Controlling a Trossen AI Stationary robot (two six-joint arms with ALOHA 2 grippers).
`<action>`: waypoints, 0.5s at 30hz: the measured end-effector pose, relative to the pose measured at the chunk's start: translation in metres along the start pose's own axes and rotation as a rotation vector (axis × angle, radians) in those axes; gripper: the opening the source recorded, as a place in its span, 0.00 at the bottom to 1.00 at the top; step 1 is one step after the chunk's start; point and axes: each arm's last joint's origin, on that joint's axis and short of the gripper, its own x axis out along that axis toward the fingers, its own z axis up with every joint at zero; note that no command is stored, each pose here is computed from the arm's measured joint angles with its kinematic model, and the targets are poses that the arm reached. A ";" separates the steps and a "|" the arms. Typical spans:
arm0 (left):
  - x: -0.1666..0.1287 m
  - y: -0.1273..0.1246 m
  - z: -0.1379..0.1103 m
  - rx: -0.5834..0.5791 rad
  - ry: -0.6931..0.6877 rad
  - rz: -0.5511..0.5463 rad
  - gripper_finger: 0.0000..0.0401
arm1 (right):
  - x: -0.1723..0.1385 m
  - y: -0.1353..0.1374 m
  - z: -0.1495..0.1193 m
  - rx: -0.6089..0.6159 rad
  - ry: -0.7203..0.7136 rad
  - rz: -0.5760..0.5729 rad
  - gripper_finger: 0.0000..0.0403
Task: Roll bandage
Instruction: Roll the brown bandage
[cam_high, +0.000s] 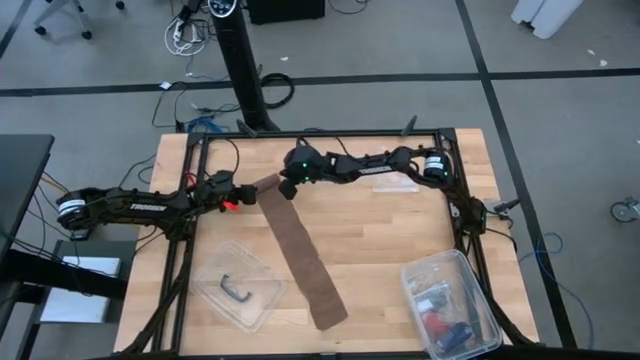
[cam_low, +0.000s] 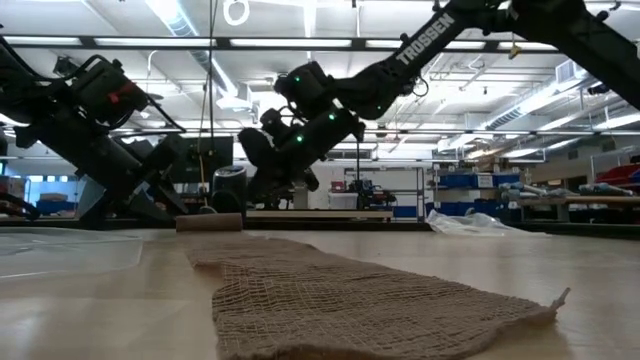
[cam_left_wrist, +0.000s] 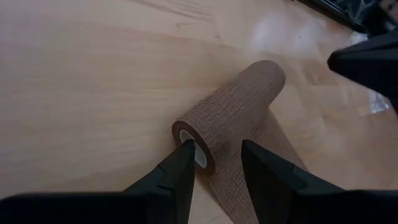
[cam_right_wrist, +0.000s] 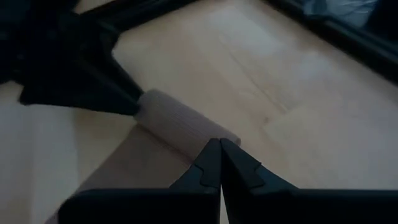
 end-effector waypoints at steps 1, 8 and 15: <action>0.000 0.000 0.000 0.002 0.000 0.000 0.34 | -0.001 0.002 -0.001 0.001 -0.003 -0.024 0.00; 0.000 0.000 0.000 0.025 -0.001 0.000 0.34 | 0.006 0.006 -0.009 0.111 -0.022 -0.069 0.00; 0.000 0.000 0.000 0.030 -0.002 0.000 0.34 | 0.013 0.003 -0.016 0.167 -0.011 -0.061 0.00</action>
